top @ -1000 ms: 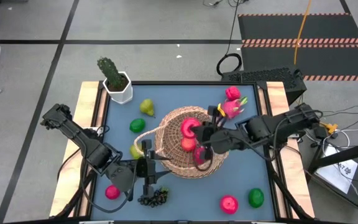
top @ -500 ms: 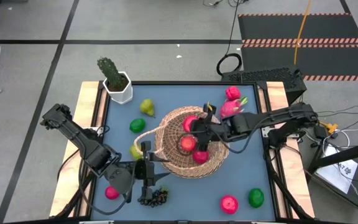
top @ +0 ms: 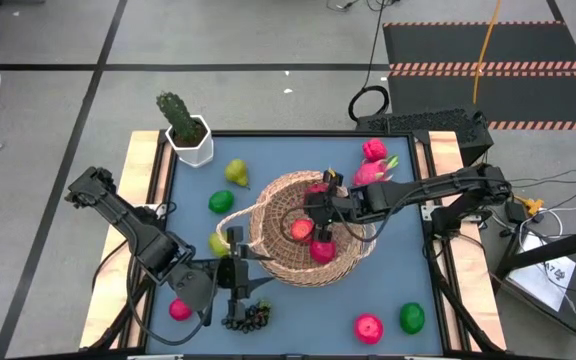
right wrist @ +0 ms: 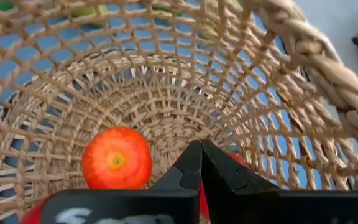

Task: Build produce basket
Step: Put the left red apple into the brown basket

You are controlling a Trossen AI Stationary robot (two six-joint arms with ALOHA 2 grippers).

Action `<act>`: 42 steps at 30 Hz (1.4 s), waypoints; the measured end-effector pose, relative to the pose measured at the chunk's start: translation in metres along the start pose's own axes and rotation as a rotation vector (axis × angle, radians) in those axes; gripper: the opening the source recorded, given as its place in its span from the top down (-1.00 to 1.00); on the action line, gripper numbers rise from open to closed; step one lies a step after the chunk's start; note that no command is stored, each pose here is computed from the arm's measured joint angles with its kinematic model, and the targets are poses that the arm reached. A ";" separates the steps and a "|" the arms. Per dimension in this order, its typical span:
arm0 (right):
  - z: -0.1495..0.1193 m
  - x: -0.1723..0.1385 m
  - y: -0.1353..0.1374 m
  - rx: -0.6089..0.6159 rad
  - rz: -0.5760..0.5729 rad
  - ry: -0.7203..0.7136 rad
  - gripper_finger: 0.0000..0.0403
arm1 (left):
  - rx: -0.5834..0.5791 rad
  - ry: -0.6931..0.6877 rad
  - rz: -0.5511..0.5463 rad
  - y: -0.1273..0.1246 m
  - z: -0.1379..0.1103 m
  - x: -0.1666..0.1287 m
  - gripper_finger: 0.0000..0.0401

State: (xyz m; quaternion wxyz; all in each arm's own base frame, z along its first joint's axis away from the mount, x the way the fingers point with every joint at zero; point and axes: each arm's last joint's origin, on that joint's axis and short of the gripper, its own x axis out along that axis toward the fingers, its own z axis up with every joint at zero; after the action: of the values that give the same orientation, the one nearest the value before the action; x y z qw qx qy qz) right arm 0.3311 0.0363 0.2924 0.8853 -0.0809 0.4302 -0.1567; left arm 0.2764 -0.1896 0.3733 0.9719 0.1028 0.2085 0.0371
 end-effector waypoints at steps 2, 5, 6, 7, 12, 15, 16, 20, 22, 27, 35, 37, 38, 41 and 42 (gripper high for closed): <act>0.001 -0.008 0.002 -0.004 0.012 -0.021 1.00 | 0.000 0.000 0.000 0.000 0.000 0.000 0.08; 0.006 -0.026 0.005 0.010 0.044 -0.105 1.00 | 0.001 0.001 0.000 0.000 0.000 0.000 0.08; 0.006 -0.033 0.006 0.010 0.054 -0.126 1.00 | 0.001 0.001 0.000 0.000 0.000 0.000 0.08; 0.006 -0.041 0.006 0.008 0.065 -0.147 1.00 | 0.001 0.001 0.000 0.000 0.000 0.000 0.08; 0.002 -0.086 0.010 0.009 0.137 -0.259 1.00 | 0.001 0.002 0.001 0.000 0.000 0.000 0.08; -0.004 -0.114 0.014 0.016 0.195 -0.323 1.00 | 0.001 0.010 -0.003 -0.001 -0.002 -0.001 0.08; -0.006 -0.122 0.016 0.015 0.215 -0.342 1.00 | 0.005 0.018 -0.003 -0.001 -0.003 -0.001 0.08; -0.018 -0.152 0.026 -0.019 0.226 -0.419 1.00 | 0.014 0.067 -0.008 -0.005 -0.009 -0.005 0.08; -0.025 -0.163 0.030 -0.045 0.217 -0.444 1.00 | 0.012 0.097 -0.013 -0.008 -0.014 -0.009 0.08; -0.047 -0.186 0.037 -0.050 0.204 -0.507 0.99 | -0.083 0.202 -0.025 -0.017 -0.028 -0.022 0.08; -0.090 -0.191 0.047 -0.017 0.226 -0.540 0.73 | -0.318 0.343 -0.052 -0.032 -0.046 -0.045 0.08; -0.097 -0.188 0.050 -0.007 0.254 -0.556 0.67 | -0.356 0.348 -0.054 -0.035 -0.048 -0.049 0.08; -0.100 -0.187 0.052 -0.003 0.267 -0.565 0.64 | -0.367 0.350 -0.054 -0.036 -0.048 -0.050 0.08; -0.109 -0.186 0.057 0.019 0.316 -0.598 0.57 | -0.381 0.351 -0.057 -0.038 -0.049 -0.053 0.08; -0.112 -0.187 0.060 0.031 0.335 -0.607 0.55 | -0.379 0.351 -0.055 -0.039 -0.049 -0.054 0.08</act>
State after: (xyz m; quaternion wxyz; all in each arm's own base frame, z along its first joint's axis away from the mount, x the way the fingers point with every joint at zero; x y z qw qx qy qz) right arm 0.1474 0.1561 0.3445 0.9875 -0.0387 0.1522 0.0158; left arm 0.2078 -0.2244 0.3423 0.9233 -0.0946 0.3662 0.0664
